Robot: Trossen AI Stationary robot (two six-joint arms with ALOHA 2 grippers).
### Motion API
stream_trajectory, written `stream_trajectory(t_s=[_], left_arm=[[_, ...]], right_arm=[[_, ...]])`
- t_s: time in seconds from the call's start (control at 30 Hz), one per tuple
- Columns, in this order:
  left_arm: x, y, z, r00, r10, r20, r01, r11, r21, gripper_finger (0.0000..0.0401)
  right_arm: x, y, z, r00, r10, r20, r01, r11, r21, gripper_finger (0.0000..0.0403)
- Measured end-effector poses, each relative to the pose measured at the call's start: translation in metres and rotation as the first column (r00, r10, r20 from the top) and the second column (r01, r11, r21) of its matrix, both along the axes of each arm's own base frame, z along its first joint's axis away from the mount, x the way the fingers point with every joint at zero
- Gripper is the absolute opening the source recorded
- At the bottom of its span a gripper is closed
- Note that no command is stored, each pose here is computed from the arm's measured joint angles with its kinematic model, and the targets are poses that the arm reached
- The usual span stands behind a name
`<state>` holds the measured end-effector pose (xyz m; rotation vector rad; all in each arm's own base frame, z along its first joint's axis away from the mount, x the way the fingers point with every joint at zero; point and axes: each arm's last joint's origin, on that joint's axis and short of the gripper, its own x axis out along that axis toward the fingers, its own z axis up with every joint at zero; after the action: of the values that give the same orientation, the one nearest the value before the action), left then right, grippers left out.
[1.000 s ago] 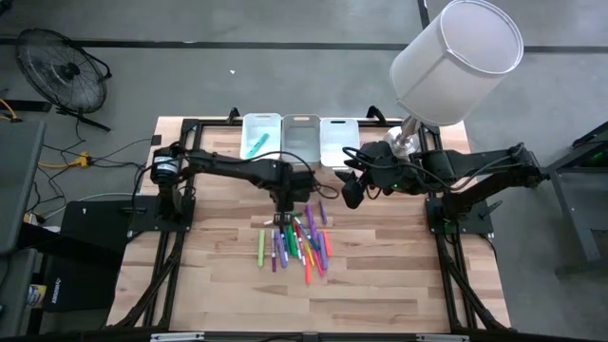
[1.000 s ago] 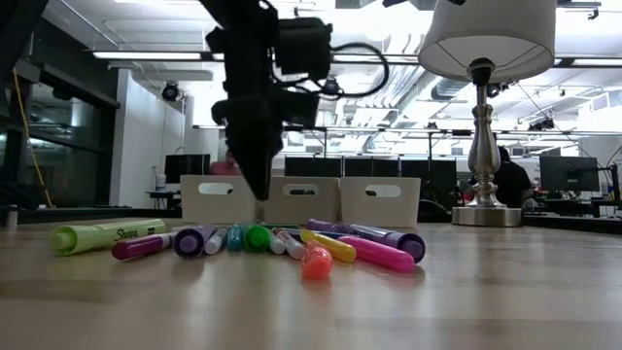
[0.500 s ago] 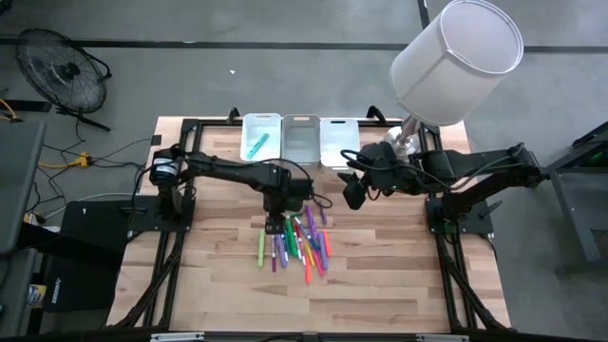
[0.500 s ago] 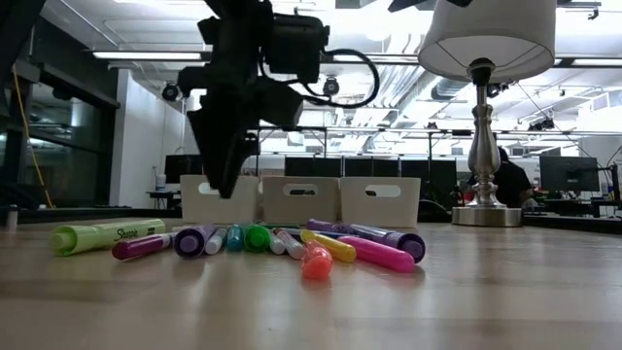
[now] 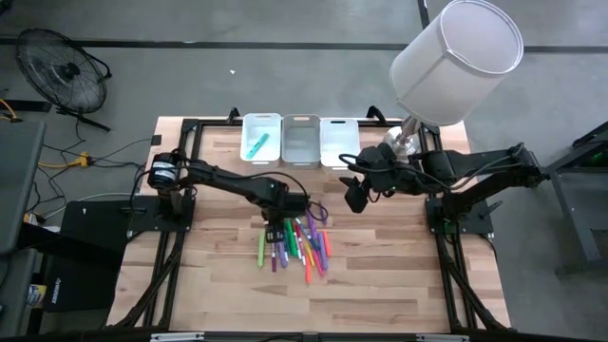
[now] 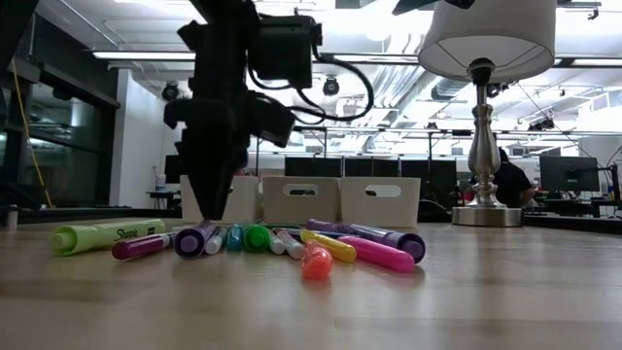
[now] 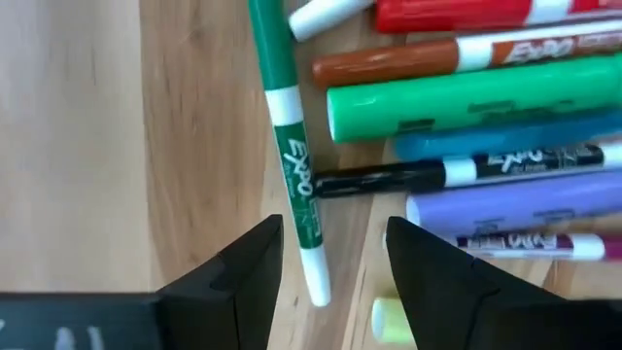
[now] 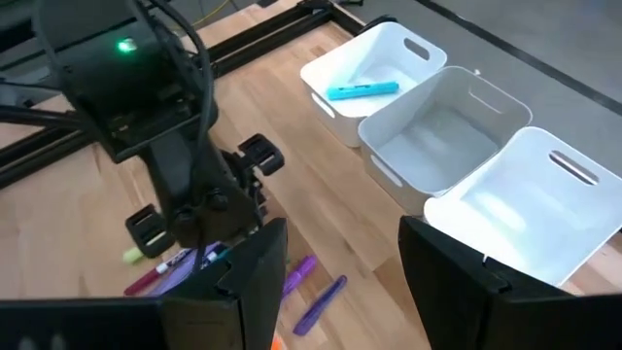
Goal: Pick & Place Markers
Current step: Put the green marker pen into the gray bin
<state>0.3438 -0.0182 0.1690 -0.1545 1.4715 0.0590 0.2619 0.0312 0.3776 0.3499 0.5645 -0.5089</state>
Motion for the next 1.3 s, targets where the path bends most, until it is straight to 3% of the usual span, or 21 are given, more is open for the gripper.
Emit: stream_trajectory(t_s=[0.47,0.93,1.3], left_arm=[[-0.016,0.002,-0.03,0.999,0.036,0.003,-0.036,0.999,-0.008,0.0177],[-0.014,0.002,-0.039,0.998,0.062,-0.011,-0.062,0.998,-0.021,0.0031],[-0.013,0.007,-0.042,0.999,0.035,-0.012,-0.035,0.999,-0.003,0.0023]], right_arm=[[0.0,0.001,0.0,0.998,0.054,-0.017,-0.054,0.999,0.004,0.0188],[0.0,0.002,-0.001,0.998,0.066,-0.017,-0.066,0.998,0.015,0.0188],[-0.001,0.011,0.0,0.997,0.073,-0.009,-0.073,0.997,0.008,0.0188]])
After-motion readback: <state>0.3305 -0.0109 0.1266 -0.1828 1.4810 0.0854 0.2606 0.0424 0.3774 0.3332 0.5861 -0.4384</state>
